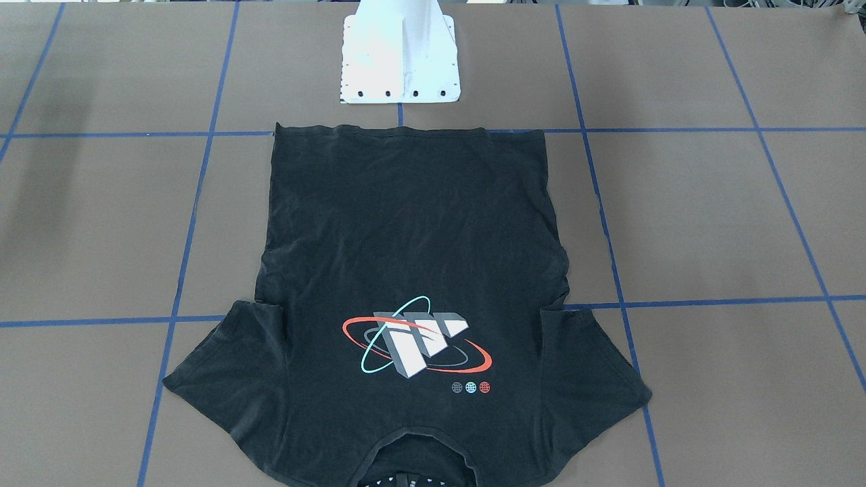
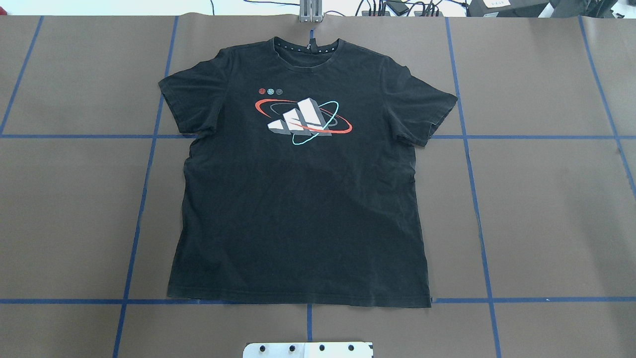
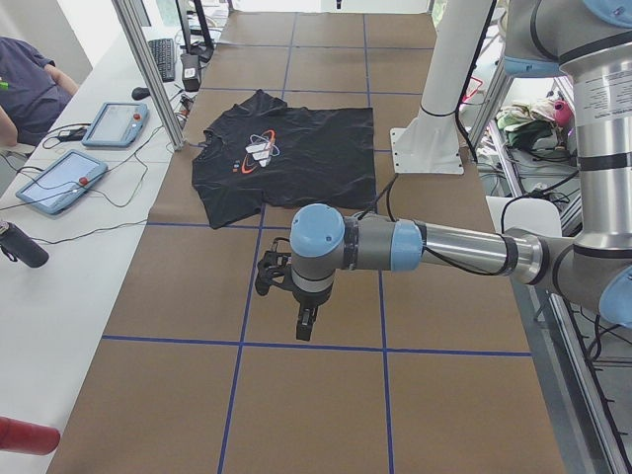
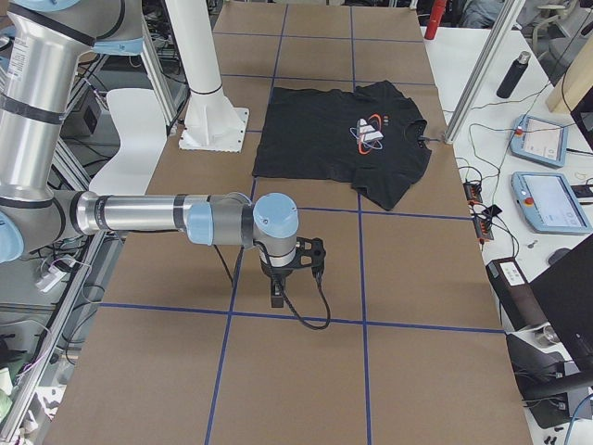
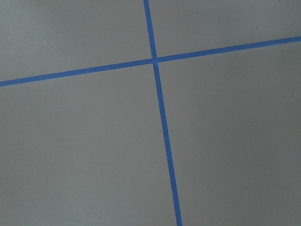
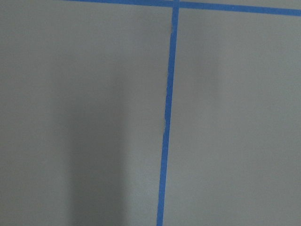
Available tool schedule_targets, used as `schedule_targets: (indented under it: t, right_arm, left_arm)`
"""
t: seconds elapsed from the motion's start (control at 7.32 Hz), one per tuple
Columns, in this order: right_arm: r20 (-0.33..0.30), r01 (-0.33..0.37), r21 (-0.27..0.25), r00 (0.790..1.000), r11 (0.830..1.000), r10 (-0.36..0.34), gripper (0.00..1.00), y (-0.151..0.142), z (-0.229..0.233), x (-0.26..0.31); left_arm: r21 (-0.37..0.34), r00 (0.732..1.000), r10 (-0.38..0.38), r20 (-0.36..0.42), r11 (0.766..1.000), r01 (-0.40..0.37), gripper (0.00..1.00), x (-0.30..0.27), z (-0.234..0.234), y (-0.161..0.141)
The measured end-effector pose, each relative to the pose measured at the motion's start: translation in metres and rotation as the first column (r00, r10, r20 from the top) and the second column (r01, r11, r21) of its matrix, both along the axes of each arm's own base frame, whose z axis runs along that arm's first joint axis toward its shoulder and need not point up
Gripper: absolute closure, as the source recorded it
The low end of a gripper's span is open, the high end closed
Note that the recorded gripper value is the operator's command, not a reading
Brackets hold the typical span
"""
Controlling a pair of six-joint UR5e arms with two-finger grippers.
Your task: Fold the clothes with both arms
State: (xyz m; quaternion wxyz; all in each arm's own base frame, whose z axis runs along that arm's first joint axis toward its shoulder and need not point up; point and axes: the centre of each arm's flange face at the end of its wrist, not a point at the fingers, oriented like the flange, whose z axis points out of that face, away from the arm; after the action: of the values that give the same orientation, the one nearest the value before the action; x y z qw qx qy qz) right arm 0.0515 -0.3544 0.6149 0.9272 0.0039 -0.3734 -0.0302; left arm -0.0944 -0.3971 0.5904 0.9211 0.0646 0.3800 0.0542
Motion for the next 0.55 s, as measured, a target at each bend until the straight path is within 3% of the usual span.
schedule_targets:
  t: [0.55]
  right_arm:
    - [0.006, 0.001, 0.024, 1.0, 1.0, -0.001, 0.0, -0.0069, -0.0078, -0.0007]
  left_arm:
    - [0.025, 1.0, 0.011, 0.003, 1.0, -0.011, 0.0, 0.0032, -0.009, -0.0058]
